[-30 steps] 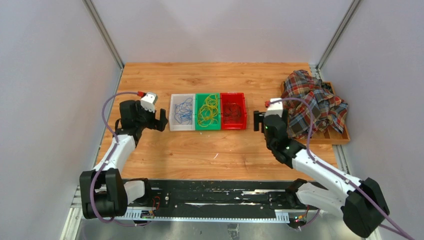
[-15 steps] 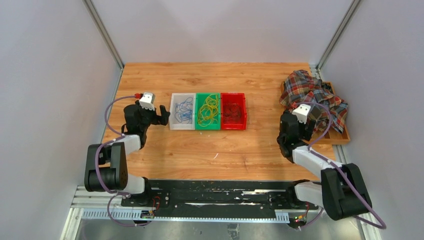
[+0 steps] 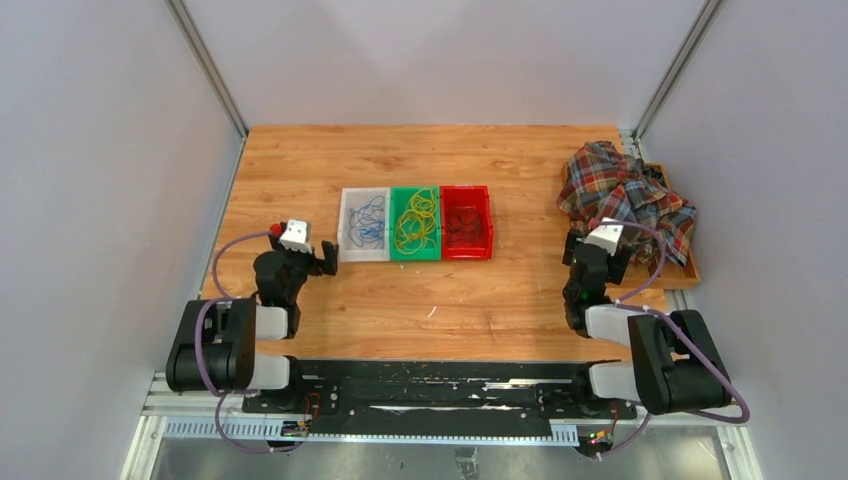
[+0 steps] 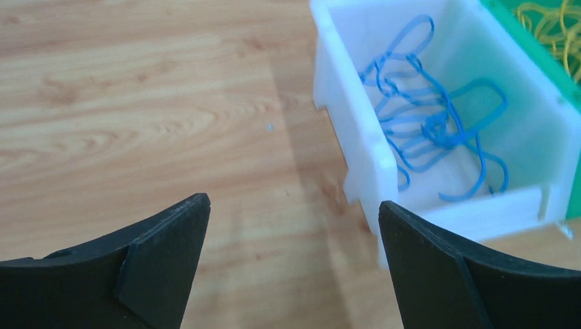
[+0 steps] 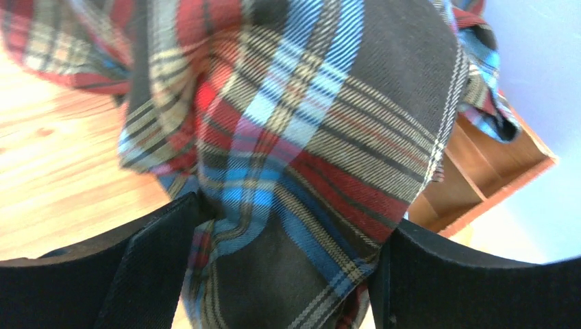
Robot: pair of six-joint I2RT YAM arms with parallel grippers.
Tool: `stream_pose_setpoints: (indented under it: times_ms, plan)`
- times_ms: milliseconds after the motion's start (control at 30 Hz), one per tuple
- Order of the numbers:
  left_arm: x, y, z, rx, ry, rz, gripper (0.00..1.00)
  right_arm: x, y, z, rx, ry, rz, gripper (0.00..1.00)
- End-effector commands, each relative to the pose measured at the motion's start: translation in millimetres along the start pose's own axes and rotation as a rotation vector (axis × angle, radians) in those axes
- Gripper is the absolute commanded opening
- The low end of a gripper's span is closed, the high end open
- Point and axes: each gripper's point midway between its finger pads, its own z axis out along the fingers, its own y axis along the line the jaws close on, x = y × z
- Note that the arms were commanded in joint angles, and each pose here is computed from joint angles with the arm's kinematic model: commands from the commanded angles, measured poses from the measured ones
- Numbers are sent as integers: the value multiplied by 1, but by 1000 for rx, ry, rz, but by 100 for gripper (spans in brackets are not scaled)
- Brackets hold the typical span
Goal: Untangle the cables
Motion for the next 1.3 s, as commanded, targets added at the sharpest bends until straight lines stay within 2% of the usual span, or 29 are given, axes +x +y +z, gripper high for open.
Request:
stream_pose_setpoints:
  times_ms: [0,33,100,133,167,200,267,400,1267]
  plan:
    - [-32,3,-12,-65,-225,63,98,-13,28,-15,-213,-131,-22,83]
    - [-31,6,-11,-75,-201,63,98,-7,40,-18,-285,-135,-49,83]
    - [-20,8,-4,-76,-111,65,98,-10,43,-13,-277,-198,-54,86]
    - [-18,9,-1,-78,-103,54,98,-12,42,-10,-257,-209,-66,87]
    - [-22,9,4,-76,-118,45,98,-14,47,-5,-255,-162,-62,88]
    - [-23,10,6,-83,-109,47,98,3,45,-2,-259,-47,-87,88]
    - [-16,10,7,-89,-63,58,98,0,43,4,-258,-51,-55,88]
    - [-19,9,6,-89,-87,54,98,-3,42,3,-258,-95,-49,89]
    - [-19,9,6,-91,-89,53,98,-2,42,4,-260,-88,-47,91]
